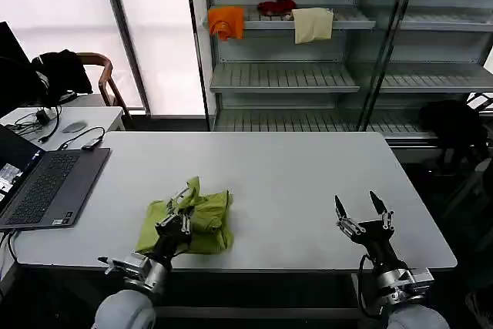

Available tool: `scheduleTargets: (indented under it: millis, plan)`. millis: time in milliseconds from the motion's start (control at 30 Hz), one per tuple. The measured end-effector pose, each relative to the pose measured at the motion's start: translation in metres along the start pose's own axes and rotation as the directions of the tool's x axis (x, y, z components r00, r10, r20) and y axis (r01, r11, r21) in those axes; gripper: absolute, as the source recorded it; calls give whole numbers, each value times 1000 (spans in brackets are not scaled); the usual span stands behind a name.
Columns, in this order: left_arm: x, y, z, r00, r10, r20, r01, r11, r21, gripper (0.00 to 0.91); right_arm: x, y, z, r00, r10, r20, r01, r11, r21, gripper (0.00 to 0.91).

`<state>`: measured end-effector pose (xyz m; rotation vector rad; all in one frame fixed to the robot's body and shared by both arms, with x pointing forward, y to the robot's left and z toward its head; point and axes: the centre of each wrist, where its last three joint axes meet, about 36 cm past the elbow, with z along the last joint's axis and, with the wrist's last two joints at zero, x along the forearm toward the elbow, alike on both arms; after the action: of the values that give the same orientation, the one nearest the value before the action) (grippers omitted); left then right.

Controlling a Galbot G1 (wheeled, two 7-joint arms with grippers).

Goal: Fold and organize the clothes.

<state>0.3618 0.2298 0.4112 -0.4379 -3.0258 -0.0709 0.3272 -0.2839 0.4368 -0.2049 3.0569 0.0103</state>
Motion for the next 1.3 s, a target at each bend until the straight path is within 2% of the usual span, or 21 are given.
scheduleTargets:
  millis: [33, 67, 100, 267, 567, 733, 933, 1100, 1300]
  plan:
    - [-2, -3, 3, 1000, 7, -6, -7, 1000, -2, 71, 0, 1, 0, 1000, -1, 0, 1, 1000, 0, 907]
    - [-4, -5, 5, 1000, 12, -11, -12, 1000, -6, 776, 0, 1, 0, 1000, -2, 0, 2, 1000, -1, 907]
    - [-6, -7, 7, 1000, 18, -15, -18, 1000, -9, 907, 1, 1, 0, 1000, -3, 1, 3, 1000, -1, 907]
    - [-16, -12, 13, 999, 35, -32, -36, 999, -34, 907, 1, 2, -1, 1000, -3, 2, 3, 1000, -1, 907]
    - [-27, -19, 4, 998, 60, -32, -62, 995, -73, 907, -1, 3, -1, 1000, -6, 6, 6, 1000, 0, 907]
    - [-21, -29, -11, 995, 97, -4, -97, 992, -85, 907, -3, 6, 0, 1000, -8, 7, 8, 1000, 2, 907]
    - [-13, -36, -46, 991, 109, 73, -102, 991, -91, 907, -5, 9, -1, 1000, -12, 7, 12, 1000, 3, 907]
    - [-5, -21, -65, 995, 61, 84, -53, 994, -93, 907, -4, 6, -2, 1000, -13, 8, 13, 1000, 7, 907]
    - [12, 14, -59, 999, -36, -14, 34, 995, -91, 907, -3, 2, -3, 1000, -12, 6, 11, 1000, 10, 907]
